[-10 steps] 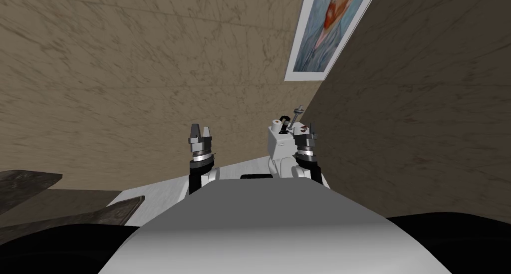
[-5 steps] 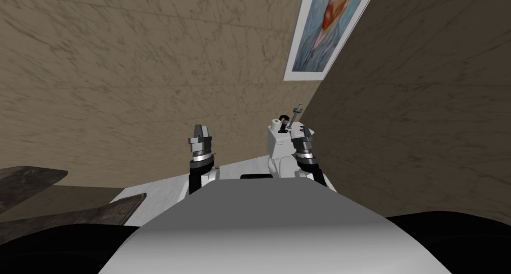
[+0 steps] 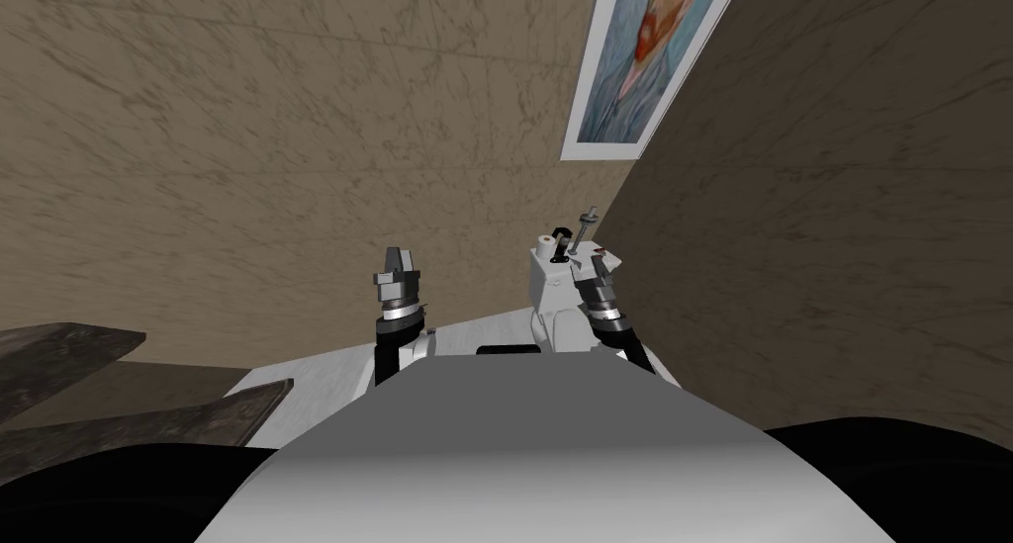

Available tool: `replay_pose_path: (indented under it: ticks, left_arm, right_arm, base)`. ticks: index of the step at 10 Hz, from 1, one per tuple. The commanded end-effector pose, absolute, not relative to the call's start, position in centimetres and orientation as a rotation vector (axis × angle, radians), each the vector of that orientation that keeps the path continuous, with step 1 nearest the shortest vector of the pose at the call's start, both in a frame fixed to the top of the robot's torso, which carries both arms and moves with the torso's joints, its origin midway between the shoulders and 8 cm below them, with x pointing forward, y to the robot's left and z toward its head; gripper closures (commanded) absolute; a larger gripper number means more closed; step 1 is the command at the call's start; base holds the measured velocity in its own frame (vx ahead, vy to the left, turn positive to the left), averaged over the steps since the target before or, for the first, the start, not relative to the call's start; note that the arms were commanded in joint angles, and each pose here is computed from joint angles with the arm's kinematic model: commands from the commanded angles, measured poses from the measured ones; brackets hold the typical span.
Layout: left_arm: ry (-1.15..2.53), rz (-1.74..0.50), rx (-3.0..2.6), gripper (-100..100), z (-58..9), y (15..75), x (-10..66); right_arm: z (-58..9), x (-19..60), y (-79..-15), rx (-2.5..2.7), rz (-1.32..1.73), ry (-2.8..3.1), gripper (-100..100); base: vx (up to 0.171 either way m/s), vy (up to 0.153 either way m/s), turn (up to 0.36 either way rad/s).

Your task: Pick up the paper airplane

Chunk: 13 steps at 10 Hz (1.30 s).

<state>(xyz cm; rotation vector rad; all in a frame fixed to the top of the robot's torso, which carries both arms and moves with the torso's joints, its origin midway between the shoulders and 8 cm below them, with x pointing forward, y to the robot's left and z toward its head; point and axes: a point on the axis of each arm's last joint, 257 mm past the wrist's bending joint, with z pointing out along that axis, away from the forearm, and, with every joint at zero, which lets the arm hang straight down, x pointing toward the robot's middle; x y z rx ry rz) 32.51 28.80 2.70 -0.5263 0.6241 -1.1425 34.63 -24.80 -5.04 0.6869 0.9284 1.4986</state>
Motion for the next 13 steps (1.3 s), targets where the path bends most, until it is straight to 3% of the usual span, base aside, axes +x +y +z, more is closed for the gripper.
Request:
replay_pose_path:
  ticks: [1, 13]
  left_arm:
    - [0.624, -1.142, -0.526, 0, 2.7, 28.8, 32.5]
    - [0.624, -1.142, -0.526, 0, 2.7, 28.8, 32.5]
  right_arm:
    - [-6.3, 34.4, -24.4, 0.679, 1.497, 0.992, -100]
    - [-14.0, 31.8, -23.6, 0.601, 1.441, 1.406, -100]
  base:
    - [-0.019, -0.013, 0.032]
    - [-0.015, -0.015, 0.033]
